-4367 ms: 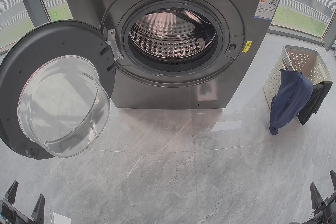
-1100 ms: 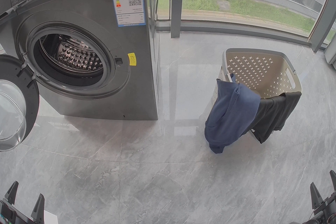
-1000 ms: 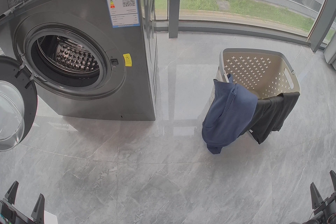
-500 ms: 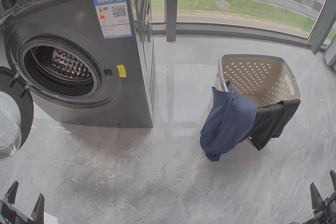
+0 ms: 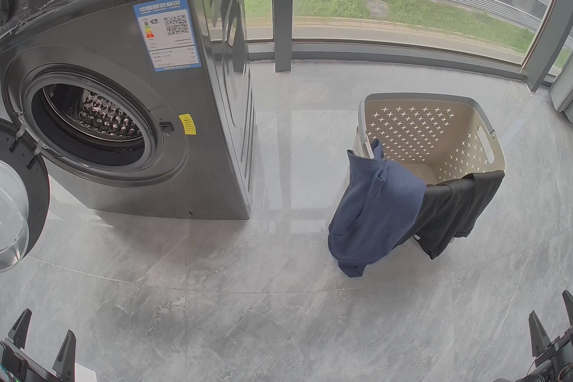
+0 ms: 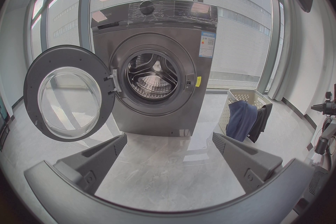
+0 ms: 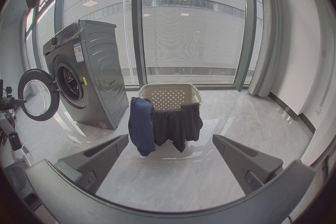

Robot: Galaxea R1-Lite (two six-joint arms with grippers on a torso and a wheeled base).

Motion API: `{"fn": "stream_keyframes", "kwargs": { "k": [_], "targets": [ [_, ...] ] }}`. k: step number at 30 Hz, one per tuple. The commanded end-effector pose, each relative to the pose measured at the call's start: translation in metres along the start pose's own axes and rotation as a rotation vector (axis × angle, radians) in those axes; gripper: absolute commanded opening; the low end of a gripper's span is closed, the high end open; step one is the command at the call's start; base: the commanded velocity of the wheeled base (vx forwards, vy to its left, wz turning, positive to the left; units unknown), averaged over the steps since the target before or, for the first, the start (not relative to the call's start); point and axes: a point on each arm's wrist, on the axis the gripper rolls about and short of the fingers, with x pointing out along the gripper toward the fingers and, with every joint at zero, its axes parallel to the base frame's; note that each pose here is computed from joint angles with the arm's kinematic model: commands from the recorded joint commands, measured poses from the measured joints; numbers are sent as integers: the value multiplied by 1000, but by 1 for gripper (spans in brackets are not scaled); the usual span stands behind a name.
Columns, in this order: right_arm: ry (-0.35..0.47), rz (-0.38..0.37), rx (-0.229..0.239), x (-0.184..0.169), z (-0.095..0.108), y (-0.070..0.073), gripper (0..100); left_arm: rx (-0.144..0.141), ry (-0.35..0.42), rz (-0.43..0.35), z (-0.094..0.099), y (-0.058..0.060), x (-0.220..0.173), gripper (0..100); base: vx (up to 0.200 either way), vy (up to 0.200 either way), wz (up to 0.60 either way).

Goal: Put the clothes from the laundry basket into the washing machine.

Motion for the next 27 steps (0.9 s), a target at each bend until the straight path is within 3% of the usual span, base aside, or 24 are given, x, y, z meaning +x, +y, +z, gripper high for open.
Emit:
{"fn": "stream_keyframes", "kwargs": {
  "k": [1, 17, 24, 27],
  "targets": [
    [4, -1, 0, 0, -4, 0, 100, 0, 6, 1, -5, 0, 0, 100, 0, -200, 0],
    [4, -1, 0, 0, -4, 0, 100, 1, 6, -1, -5, 0, 0, 100, 0, -200, 0],
    [3, 1, 0, 0, -3, 0, 100, 1, 6, 1, -5, 0, 0, 100, 0, 0, 0],
    [4, 3, 0, 0, -4, 0, 100, 1, 6, 1, -5, 0, 0, 100, 0, 0, -600]
  ]
}}
